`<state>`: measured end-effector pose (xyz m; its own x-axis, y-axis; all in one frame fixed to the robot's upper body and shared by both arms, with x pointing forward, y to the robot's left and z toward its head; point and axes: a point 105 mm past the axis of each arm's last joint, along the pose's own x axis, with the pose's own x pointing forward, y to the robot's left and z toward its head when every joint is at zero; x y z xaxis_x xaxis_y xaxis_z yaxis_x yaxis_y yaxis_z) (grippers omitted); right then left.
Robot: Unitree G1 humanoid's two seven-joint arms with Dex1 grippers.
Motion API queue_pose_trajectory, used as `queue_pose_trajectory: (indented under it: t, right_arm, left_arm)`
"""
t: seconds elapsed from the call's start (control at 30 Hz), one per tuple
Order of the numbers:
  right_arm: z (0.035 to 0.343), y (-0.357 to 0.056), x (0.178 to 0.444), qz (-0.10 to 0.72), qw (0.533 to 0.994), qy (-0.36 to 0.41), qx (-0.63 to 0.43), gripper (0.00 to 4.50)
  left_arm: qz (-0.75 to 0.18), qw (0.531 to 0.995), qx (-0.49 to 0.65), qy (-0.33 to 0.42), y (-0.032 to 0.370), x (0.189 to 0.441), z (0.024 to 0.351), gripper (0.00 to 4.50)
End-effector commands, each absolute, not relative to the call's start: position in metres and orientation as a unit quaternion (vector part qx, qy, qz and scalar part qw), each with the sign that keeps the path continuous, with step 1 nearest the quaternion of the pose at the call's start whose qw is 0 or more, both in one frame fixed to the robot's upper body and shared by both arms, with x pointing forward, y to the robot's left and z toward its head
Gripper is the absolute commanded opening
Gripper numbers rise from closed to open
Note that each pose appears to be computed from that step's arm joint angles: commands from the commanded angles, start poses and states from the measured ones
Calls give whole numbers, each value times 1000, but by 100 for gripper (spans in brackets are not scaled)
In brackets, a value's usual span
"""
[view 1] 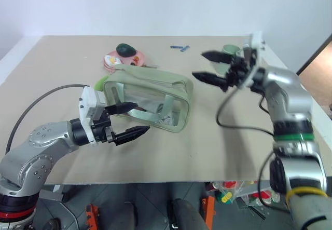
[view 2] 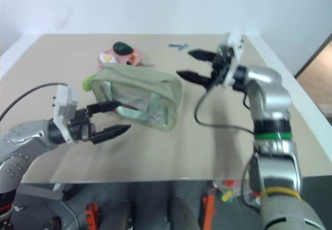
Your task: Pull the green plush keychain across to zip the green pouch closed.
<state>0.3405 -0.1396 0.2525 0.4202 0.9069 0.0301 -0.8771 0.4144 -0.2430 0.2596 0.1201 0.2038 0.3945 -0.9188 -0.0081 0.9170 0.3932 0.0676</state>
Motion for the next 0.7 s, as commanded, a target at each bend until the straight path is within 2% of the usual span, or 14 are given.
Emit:
queue_pose_trajectory:
  t: [0.03, 0.13, 0.2, 0.53, 0.7]
  right_arm:
    - [261, -116, 300, 554, 819, -95, -115, 443]
    - [255, -102, 288, 551, 823, -91, -108, 443]
    - [252, -94, 289, 542, 830, -87, -101, 443]
    - [222, -88, 319, 479, 867, -69, -120, 443]
    - [219, -89, 323, 474, 870, -66, -117, 303]
  left_arm:
    - [-573, 817, 52, -30, 114, 255, 208, 450]
    - [-578, 813, 56, -32, 113, 257, 209, 450]
    - [-580, 812, 56, -33, 112, 258, 210, 450]
    - [-577, 814, 59, -33, 110, 260, 208, 450]
    - [-573, 817, 58, -33, 111, 259, 207, 450]
